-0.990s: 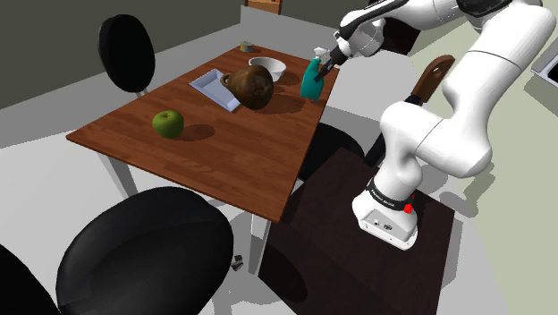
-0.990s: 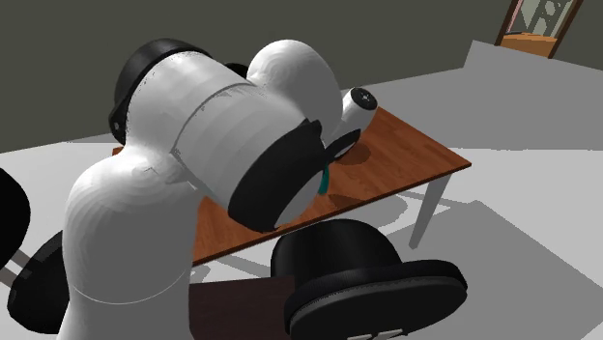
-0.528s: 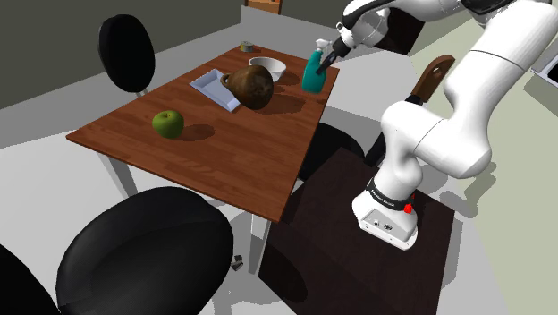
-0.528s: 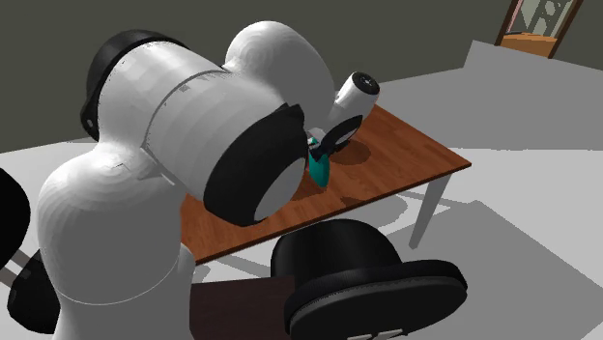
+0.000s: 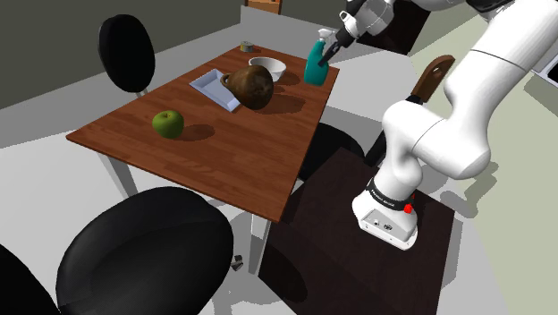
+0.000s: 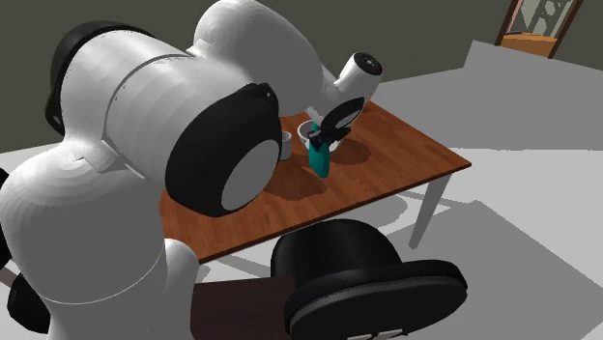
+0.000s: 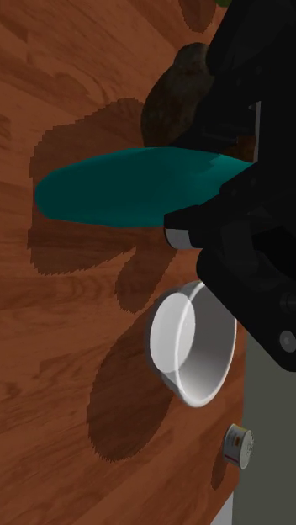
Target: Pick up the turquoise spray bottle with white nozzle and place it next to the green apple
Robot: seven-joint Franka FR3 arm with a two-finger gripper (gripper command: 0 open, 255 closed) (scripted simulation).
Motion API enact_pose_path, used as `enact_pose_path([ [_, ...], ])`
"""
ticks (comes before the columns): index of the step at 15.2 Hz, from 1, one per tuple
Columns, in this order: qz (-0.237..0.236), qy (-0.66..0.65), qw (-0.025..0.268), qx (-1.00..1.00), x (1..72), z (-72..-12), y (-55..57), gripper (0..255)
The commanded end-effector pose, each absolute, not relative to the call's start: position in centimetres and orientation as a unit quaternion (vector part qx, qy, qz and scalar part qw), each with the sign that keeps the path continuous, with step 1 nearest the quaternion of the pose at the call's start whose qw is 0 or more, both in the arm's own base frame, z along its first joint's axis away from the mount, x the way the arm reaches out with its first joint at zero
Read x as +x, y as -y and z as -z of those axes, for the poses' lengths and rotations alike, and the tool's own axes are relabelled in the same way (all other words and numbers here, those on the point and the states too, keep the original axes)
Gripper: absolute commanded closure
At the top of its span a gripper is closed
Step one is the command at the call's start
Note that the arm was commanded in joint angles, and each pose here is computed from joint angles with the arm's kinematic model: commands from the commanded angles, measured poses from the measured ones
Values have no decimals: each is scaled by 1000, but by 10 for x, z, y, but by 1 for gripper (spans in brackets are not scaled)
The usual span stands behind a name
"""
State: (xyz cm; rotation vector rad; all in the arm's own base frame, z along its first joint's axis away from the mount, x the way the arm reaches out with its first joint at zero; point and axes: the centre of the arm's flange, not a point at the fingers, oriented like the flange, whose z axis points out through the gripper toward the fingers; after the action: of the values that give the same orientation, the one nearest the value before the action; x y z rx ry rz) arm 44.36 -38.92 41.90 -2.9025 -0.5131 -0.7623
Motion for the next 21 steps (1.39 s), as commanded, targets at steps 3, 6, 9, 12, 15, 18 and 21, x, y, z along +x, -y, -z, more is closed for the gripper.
enact_pose_path([
  [3,250,168,49,-952,445,-442,390,255],
  [6,250,168,49,-952,445,-457,390,255],
  [9,250,168,49,-952,445,-473,390,255],
  [12,250,168,49,-952,445,-489,390,255],
  [15,250,168,49,-952,445,-505,390,255],
  [18,250,168,49,-952,445,-521,390,255],
  [21,250,168,49,-952,445,-537,390,255],
])
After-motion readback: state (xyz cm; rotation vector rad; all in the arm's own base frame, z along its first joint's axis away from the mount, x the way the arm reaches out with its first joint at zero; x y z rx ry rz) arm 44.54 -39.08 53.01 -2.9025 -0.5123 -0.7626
